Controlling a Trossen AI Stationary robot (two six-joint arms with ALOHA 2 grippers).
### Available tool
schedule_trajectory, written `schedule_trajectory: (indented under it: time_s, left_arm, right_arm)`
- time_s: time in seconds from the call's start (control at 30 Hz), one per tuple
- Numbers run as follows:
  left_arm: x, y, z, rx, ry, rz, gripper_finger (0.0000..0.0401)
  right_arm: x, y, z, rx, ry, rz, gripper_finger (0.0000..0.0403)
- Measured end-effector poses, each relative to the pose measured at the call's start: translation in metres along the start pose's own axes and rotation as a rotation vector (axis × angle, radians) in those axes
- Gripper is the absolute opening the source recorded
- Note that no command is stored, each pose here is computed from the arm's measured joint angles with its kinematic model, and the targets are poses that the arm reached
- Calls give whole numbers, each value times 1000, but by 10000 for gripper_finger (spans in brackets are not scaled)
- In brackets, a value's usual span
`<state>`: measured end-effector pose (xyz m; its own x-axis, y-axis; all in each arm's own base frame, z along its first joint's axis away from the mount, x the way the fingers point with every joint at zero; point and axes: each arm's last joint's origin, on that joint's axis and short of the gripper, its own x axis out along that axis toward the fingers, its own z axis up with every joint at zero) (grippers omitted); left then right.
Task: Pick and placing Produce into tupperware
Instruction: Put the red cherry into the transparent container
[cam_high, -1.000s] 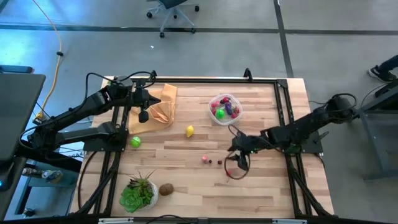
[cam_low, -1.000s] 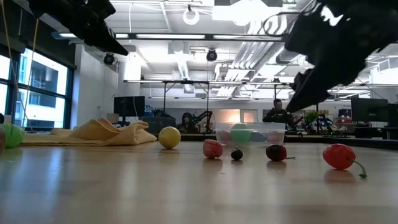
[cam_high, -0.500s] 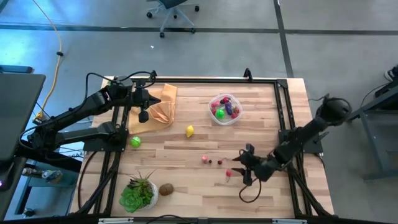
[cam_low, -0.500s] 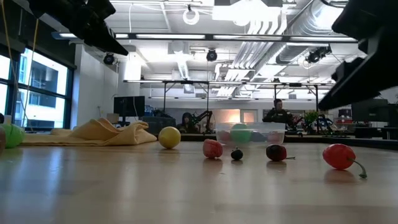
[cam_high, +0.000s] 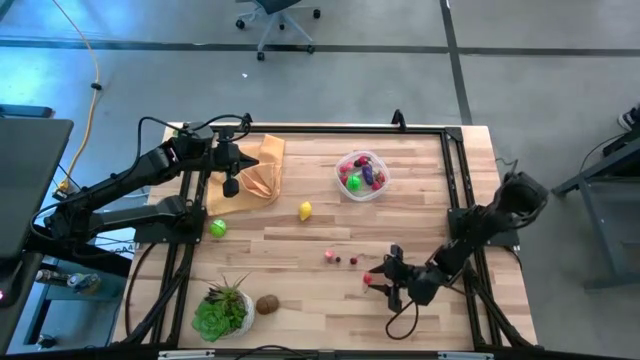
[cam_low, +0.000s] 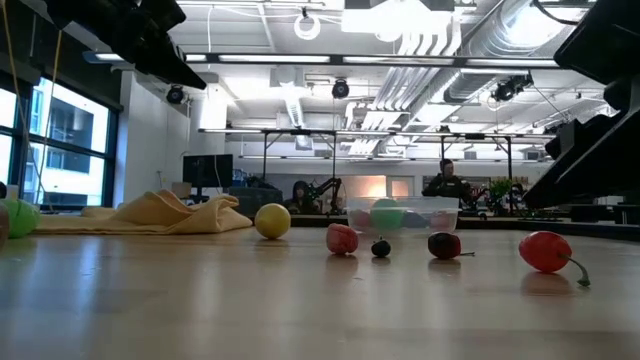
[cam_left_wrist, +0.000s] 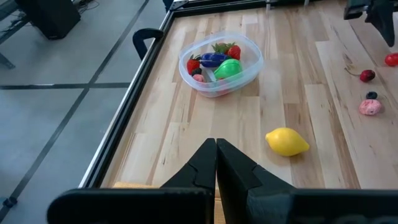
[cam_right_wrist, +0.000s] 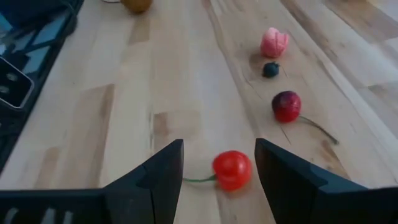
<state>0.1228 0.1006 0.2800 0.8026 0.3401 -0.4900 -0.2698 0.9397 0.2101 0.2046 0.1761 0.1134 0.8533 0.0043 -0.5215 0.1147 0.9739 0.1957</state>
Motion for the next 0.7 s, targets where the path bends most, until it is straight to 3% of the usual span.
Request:
schedule_trajectory:
  time_s: [0.7]
  left_arm:
    - [0,0,0,0,0,0,3]
  right_arm:
    - [24,10,-11,-85,56,-137,190]
